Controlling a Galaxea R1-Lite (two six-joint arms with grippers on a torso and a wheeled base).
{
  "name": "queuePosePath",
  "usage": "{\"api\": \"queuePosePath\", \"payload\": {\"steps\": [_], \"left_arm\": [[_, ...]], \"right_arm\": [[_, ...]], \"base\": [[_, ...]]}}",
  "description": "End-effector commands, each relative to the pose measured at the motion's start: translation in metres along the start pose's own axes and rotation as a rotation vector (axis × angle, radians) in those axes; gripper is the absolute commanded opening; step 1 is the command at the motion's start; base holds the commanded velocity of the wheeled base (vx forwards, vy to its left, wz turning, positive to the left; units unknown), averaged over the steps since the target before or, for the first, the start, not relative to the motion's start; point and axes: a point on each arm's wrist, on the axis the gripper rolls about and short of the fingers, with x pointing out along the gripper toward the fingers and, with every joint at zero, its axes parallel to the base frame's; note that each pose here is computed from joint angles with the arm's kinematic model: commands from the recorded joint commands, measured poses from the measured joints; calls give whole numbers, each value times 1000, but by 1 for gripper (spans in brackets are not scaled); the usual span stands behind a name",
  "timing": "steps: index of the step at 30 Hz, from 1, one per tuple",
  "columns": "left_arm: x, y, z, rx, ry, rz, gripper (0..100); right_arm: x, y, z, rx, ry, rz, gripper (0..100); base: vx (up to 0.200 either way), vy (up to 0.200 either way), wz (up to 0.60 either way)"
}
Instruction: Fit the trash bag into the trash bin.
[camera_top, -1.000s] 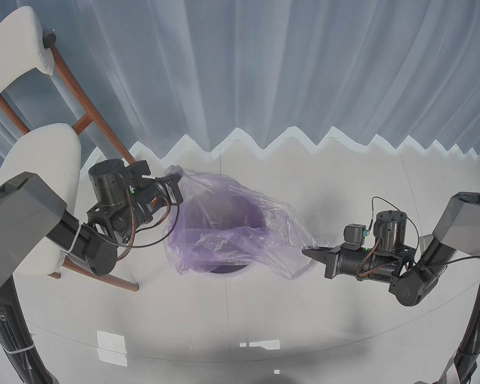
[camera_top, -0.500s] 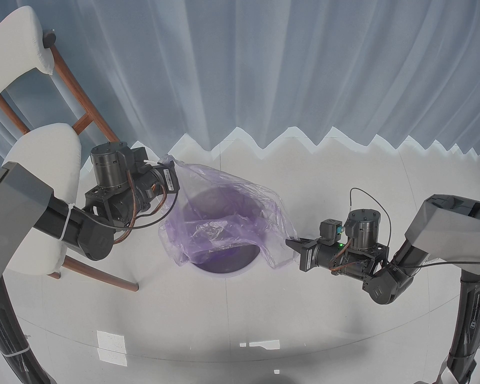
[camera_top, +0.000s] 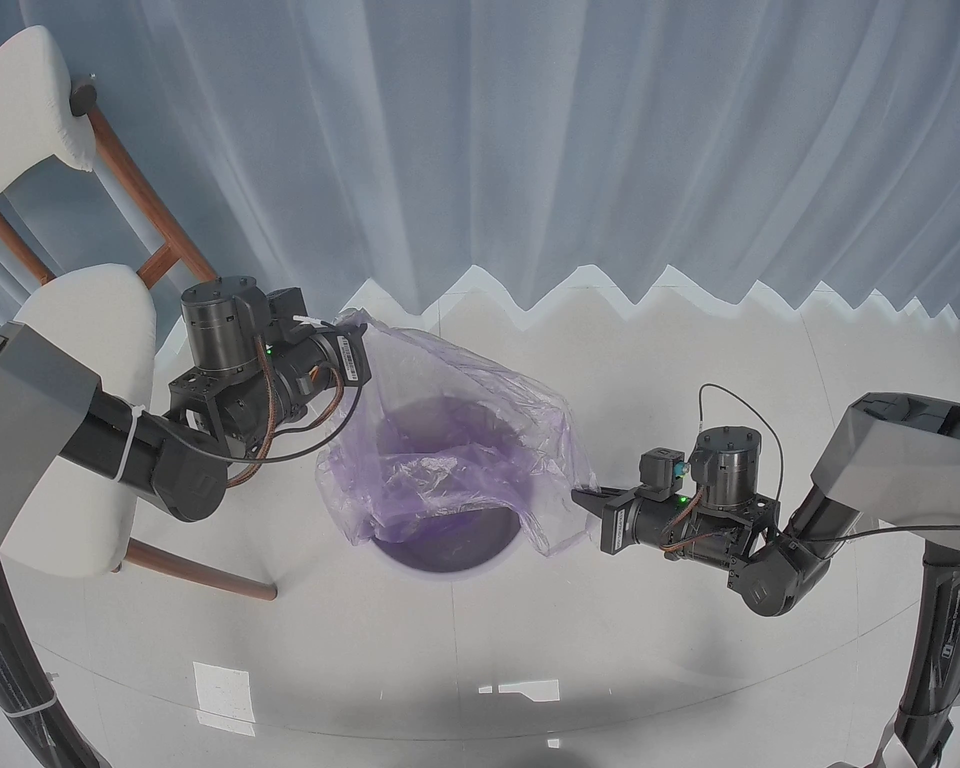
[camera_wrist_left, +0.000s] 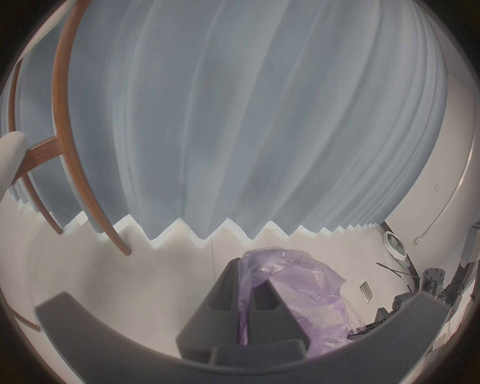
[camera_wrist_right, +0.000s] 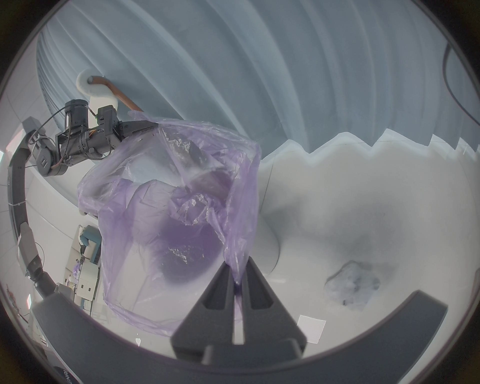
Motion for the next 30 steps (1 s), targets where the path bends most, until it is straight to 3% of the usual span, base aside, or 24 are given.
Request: {"api": "queuePosePath", "payload": {"steps": [1,4,7,13,17,30], "left_arm": [[-1,-9,2,-2,-17,-3,0],[-5,-20,-7,-41,-4,53,0],[-23,-22,-10,-110,26,52,0],[-24,-5,-34,-69,104,93,0],[-20,1,-35,-84,104,105,0],[22,19,-65,-89,131,144,0]], "right_arm": [[-10,2,-1,5,15,0,0],[-26,7,-11,27,60,-1,0],[-35,12,-22,38,106,14,0],[-23,10,-29,63,111,18,0],[-14,9,-22,81,79,21,0],[24,-17,-49,106,116,-18,0]], "base": [[200,0,0],[67,0,0],[0,0,0],[0,0,0],[0,0,0],[0,0,0]]}}
